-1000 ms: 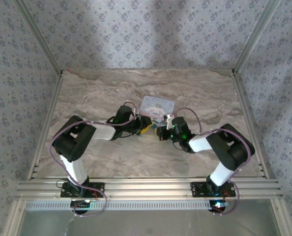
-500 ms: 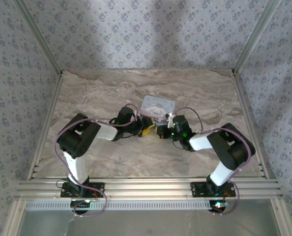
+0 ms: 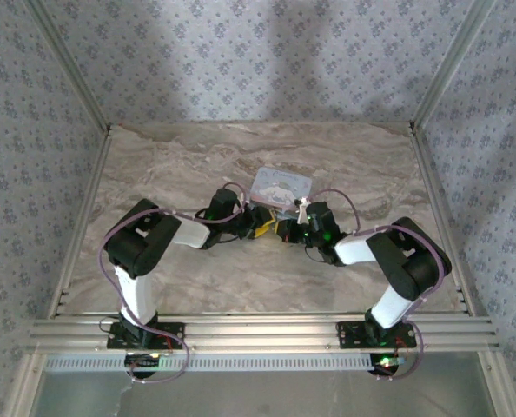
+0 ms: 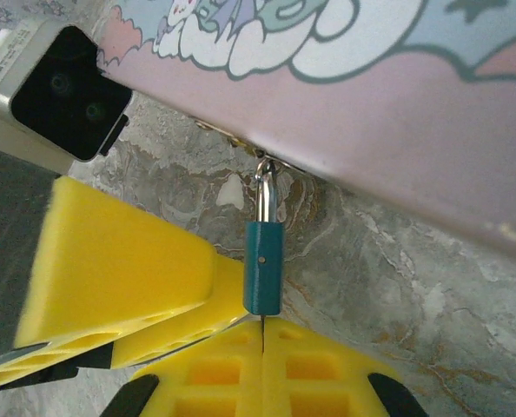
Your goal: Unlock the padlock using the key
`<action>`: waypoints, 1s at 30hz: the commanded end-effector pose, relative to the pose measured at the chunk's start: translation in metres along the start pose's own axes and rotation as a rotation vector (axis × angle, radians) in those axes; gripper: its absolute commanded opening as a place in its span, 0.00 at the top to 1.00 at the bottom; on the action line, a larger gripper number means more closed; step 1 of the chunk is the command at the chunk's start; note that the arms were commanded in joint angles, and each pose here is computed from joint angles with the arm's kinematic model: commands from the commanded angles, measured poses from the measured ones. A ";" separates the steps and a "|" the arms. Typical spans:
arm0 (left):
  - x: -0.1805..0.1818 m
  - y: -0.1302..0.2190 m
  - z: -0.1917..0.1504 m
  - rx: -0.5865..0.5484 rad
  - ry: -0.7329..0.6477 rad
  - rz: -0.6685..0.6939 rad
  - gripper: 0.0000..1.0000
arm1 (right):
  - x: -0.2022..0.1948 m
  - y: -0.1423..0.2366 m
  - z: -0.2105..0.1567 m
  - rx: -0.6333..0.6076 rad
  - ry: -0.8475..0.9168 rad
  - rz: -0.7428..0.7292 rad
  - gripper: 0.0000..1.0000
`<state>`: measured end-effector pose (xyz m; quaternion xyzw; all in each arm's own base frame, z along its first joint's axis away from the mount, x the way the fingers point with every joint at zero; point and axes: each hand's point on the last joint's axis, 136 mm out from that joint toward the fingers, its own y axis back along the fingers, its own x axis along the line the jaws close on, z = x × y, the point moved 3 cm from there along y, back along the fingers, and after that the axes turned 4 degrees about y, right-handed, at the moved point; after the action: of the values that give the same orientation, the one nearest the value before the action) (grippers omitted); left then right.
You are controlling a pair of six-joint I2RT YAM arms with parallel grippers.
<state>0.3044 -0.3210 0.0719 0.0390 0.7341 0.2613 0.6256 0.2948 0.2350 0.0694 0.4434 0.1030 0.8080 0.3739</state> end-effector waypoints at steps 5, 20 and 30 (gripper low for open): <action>-0.007 -0.003 -0.006 -0.004 -0.002 -0.054 0.56 | 0.007 0.000 0.016 -0.038 -0.023 0.035 1.00; -0.001 -0.006 -0.005 -0.058 0.042 -0.076 0.54 | 0.004 0.000 0.015 -0.036 -0.028 0.028 1.00; -0.002 -0.013 -0.006 -0.048 0.055 -0.092 0.56 | 0.005 -0.002 0.016 -0.038 -0.035 0.033 1.00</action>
<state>0.2998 -0.3277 0.0638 -0.0047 0.7482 0.2628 0.6092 0.2977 0.2323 0.0707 0.4533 0.0938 0.8025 0.3764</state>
